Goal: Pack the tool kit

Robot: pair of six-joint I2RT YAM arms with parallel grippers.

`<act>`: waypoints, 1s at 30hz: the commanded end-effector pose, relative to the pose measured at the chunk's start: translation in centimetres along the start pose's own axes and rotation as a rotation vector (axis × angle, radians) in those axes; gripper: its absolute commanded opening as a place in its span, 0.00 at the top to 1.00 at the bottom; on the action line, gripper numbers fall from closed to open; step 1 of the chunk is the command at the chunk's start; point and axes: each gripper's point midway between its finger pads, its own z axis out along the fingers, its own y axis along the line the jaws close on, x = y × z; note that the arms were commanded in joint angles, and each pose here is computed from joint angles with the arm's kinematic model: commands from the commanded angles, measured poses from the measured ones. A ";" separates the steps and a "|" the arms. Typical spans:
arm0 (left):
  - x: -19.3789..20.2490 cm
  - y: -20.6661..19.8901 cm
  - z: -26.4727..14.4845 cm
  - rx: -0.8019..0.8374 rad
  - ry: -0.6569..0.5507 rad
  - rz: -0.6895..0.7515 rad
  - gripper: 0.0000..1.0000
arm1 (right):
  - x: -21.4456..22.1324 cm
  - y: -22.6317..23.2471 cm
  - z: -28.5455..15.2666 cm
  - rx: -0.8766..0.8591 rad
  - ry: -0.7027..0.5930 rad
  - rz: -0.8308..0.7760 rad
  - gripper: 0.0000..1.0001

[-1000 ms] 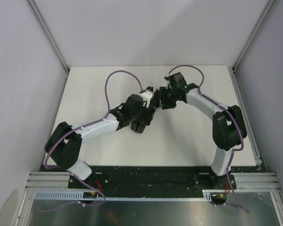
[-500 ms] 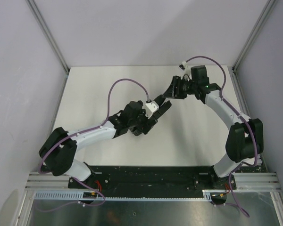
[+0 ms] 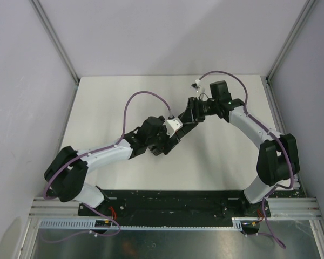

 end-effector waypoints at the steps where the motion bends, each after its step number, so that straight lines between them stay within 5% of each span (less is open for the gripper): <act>1: 4.5 -3.2 -0.4 0.133 0.141 -0.046 0.53 | 2.0 -0.4 1.2 -0.037 0.075 0.009 0.48; 17: 4.4 -2.9 0.2 0.130 0.149 -0.055 0.41 | 3.6 -4.4 4.6 0.041 0.128 0.090 0.50; 30: 4.6 -3.1 0.5 0.145 0.156 -0.048 0.29 | 1.0 -8.5 5.1 0.466 -0.027 -0.067 0.48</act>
